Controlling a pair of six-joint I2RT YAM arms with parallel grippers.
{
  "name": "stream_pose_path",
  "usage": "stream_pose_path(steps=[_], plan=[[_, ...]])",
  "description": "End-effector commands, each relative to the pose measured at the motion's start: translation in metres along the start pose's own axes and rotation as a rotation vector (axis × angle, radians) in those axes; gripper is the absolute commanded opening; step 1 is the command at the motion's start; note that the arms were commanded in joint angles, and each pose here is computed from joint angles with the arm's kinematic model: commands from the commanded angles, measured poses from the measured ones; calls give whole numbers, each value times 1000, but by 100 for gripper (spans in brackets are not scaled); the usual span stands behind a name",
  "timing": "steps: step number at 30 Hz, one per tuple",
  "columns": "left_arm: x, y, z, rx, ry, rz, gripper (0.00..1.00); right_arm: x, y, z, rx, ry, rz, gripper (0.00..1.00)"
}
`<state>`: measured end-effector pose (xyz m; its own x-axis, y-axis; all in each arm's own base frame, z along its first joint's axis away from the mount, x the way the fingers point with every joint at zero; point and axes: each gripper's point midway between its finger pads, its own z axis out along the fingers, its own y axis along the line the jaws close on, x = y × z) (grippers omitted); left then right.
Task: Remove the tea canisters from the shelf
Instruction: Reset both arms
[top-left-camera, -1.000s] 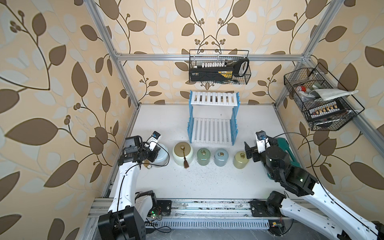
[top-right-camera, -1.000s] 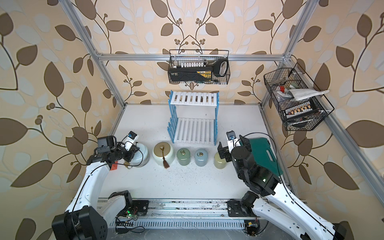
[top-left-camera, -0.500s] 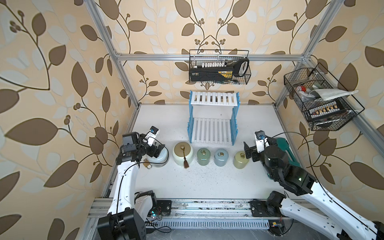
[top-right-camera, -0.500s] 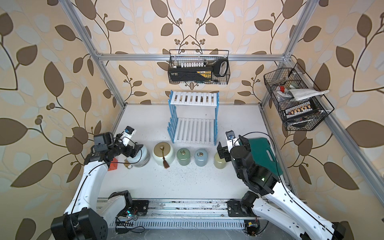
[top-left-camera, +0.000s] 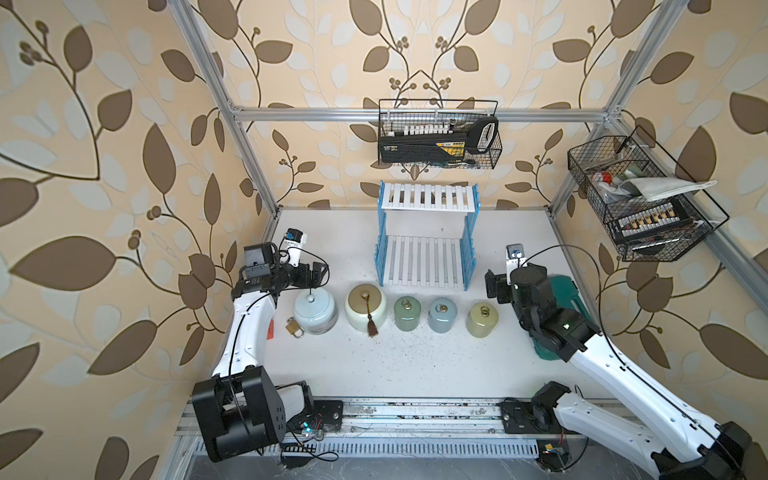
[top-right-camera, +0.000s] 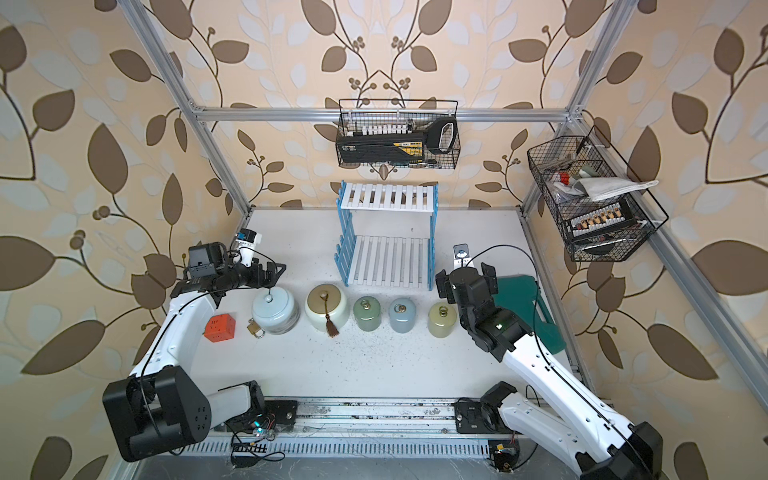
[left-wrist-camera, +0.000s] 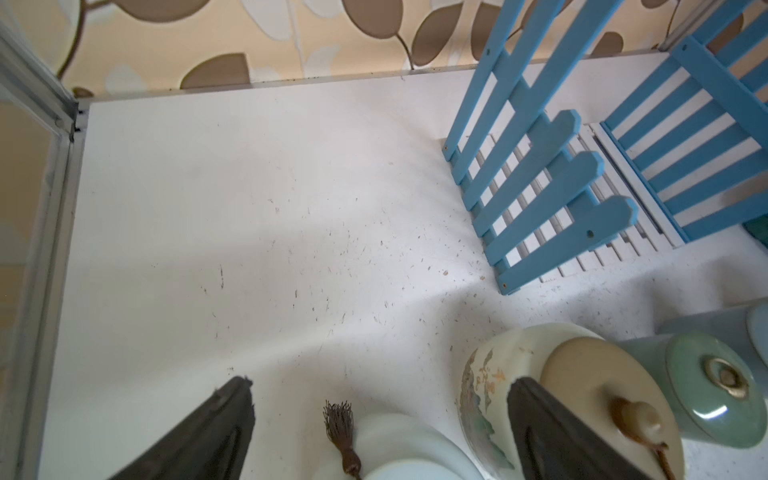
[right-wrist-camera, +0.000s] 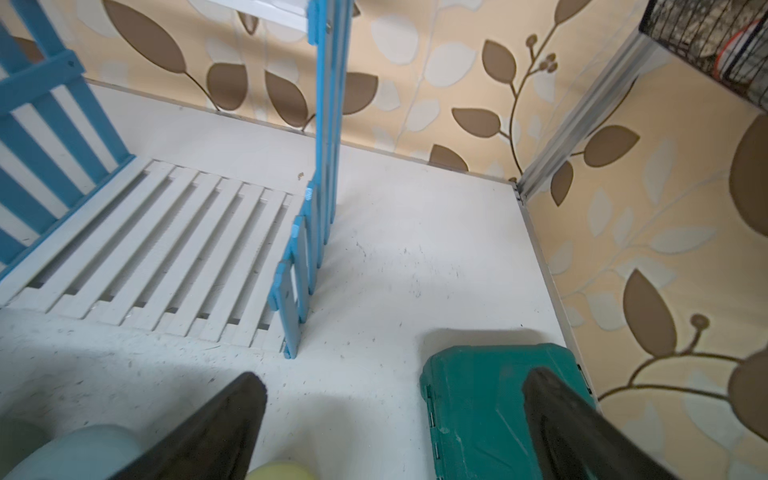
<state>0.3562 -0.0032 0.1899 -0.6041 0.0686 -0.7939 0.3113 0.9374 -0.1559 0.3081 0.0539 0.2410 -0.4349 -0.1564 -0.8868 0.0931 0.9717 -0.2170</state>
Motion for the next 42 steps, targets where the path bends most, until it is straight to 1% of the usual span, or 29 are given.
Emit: stream_pose_path(steps=[1,4,8,14,21,26,29,32,35,39,42], plan=[[-20,23,5,-87,-87,-101,99,1,-3,18,-11,-5,90,99],[-11,40,20,-139,-78,-161,99,7,-13,32,9,-7,136,99],[8,57,39,-200,-48,-187,99,15,-25,46,58,-42,146,99],[22,59,53,-195,-78,-183,99,39,-36,63,145,-31,129,99],[22,59,53,-200,-118,-176,99,70,-50,87,239,-40,151,99],[14,54,49,-191,-160,-146,99,84,-44,104,234,-57,132,99],[10,55,46,-200,-178,-133,99,91,-52,107,293,-63,123,99],[7,54,44,-200,-189,-122,99,86,-47,108,231,-120,145,99],[4,49,43,-188,-200,-110,99,89,-44,114,209,-132,142,99],[1,45,41,-192,-223,-89,99,95,-42,124,184,-125,156,99],[-1,42,40,-188,-235,-63,99,97,-41,131,150,-94,163,99]])
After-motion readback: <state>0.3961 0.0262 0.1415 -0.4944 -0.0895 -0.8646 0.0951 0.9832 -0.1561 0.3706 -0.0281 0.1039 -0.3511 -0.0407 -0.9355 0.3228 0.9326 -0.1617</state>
